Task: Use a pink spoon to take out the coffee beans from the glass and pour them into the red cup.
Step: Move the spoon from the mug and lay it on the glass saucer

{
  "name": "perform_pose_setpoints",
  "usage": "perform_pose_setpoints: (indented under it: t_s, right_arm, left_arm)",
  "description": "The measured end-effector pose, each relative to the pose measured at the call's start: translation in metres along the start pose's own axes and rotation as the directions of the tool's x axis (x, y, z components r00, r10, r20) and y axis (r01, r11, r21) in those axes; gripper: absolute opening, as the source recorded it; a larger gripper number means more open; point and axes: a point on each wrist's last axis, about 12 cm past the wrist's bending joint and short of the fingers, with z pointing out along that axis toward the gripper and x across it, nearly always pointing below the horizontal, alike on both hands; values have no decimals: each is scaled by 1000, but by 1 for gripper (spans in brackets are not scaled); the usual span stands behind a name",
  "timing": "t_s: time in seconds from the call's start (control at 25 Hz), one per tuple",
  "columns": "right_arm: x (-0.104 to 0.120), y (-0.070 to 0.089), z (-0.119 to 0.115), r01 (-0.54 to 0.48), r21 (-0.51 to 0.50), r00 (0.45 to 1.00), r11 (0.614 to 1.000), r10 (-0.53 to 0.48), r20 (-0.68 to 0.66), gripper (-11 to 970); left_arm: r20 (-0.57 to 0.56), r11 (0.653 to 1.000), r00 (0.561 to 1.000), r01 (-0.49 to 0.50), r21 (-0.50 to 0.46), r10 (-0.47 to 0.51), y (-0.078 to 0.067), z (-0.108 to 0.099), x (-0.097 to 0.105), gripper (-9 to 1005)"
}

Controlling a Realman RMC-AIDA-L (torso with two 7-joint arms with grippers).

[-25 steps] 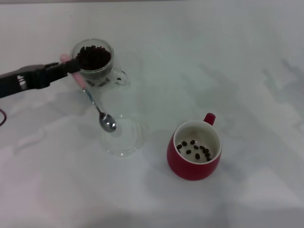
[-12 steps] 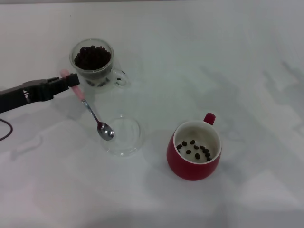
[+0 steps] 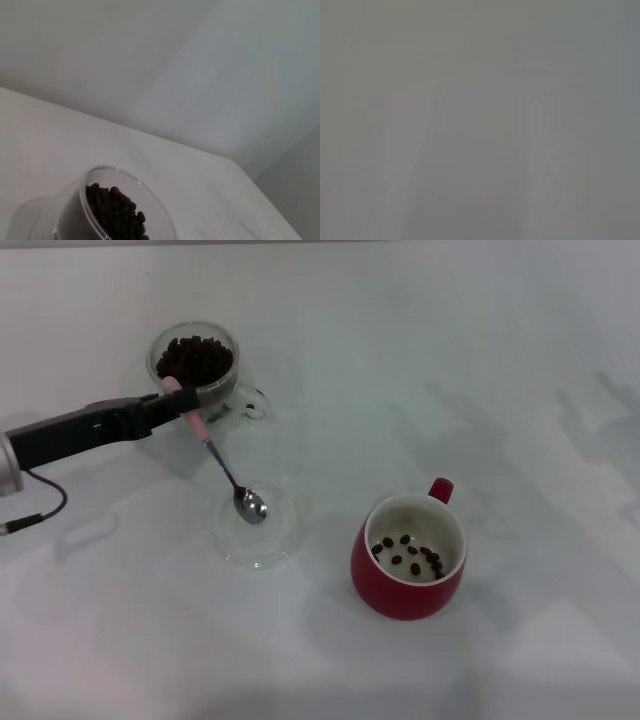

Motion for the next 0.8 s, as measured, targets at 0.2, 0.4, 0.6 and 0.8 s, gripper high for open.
perform_pose_setpoints:
  t_s: [0.2, 0.4, 0.6, 0.8]
  right_arm:
    - [0, 0, 2, 0, -3, 1000, 1000, 0, 3, 609]
    - [0, 0, 3, 2, -6, 1000, 1000, -2, 5, 609]
    - [0, 0, 5, 2, -7, 1000, 1000, -2, 5, 609]
    - [0, 0, 5, 1, -8, 1000, 1000, -1, 8, 609]
  left_arm:
    - [-25, 999, 999, 19, -26, -20, 4, 14, 3, 127]
    - [-45, 999, 998, 34, -21, -35, 3, 21, 9, 127]
    - [-76, 999, 997, 34, -3, -34, 0, 28, 19, 128]
    - [-88, 1000, 996, 29, 4, -28, -1, 30, 23, 128]
